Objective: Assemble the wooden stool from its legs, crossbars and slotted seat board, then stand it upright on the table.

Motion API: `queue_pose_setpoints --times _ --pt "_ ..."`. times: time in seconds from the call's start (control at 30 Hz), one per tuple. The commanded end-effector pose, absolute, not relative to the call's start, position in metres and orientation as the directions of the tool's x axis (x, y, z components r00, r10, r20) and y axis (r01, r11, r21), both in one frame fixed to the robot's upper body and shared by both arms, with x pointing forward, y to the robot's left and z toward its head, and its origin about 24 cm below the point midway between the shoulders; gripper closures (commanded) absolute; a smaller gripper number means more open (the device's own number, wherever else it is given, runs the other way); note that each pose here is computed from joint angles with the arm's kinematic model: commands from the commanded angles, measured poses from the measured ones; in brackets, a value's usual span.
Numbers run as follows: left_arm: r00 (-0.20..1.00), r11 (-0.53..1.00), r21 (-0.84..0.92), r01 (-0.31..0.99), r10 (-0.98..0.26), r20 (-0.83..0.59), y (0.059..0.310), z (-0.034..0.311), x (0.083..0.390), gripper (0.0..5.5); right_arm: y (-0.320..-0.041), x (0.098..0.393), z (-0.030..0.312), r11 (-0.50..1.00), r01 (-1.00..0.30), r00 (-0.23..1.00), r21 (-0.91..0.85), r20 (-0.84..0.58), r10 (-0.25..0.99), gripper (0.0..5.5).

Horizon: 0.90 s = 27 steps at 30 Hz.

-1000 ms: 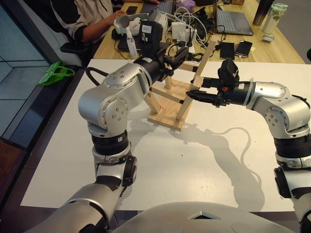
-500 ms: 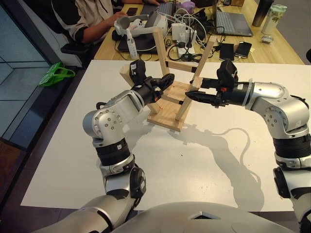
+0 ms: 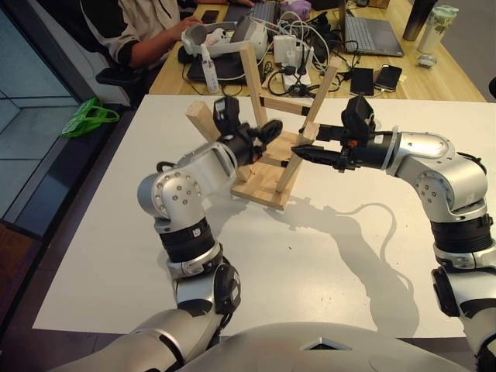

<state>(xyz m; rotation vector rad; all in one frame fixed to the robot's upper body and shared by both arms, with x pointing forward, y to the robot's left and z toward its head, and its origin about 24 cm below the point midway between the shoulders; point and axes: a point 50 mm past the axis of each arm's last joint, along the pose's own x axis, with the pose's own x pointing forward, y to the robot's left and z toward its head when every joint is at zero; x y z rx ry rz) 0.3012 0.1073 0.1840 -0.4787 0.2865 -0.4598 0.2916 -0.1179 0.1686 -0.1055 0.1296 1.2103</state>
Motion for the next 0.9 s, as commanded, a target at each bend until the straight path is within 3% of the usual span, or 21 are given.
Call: queue_pose_setpoints --times 0.03,0.13,0.23,0.3,0.4,0.53,0.63,0.77,0.9 --pt "0.870 0.771 -0.433 0.468 -0.487 0.074 0.110 0.242 0.303 2.24 -0.118 0.293 0.162 0.364 -0.931 0.357 0.000 -0.195 0.913 3.38" --pt "0.894 0.804 -0.393 0.447 -0.405 0.190 0.128 0.273 0.305 2.24 -0.118 0.293 0.161 0.365 -0.931 0.358 0.000 -0.196 0.913 3.38" --pt "0.947 0.906 -0.297 0.300 -0.244 0.211 0.168 0.288 0.309 2.24 -0.118 0.293 0.160 0.366 -0.931 0.359 -0.001 -0.198 0.912 3.38" --pt "0.978 0.959 -0.230 0.168 -0.133 0.161 0.197 0.281 0.312 2.24 -0.119 0.293 0.160 0.367 -0.930 0.360 -0.001 -0.199 0.912 3.39" --pt "0.997 0.995 -0.078 -0.058 0.054 -0.056 0.233 0.235 0.316 2.24 -0.119 0.293 0.159 0.366 -0.931 0.359 -0.001 -0.200 0.912 3.39" --pt "0.963 0.999 -0.041 -0.035 0.023 -0.268 0.223 0.179 0.317 2.24 -0.119 0.293 0.159 0.364 -0.932 0.356 0.000 -0.202 0.912 3.39" --pt "0.931 0.986 0.069 -0.151 0.165 -0.324 0.249 0.153 0.315 2.24 -0.118 0.294 0.160 0.356 -0.934 0.349 -0.003 -0.204 0.915 3.39" --pt "0.912 0.964 0.142 -0.225 0.260 -0.318 0.277 0.146 0.314 2.24 -0.118 0.294 0.161 0.353 -0.936 0.346 -0.004 -0.207 0.915 3.39" --pt "0.934 0.973 0.133 -0.188 0.219 -0.281 0.263 0.151 0.323 2.24 -0.119 0.293 0.160 0.352 -0.936 0.345 -0.002 -0.209 0.915 3.39"
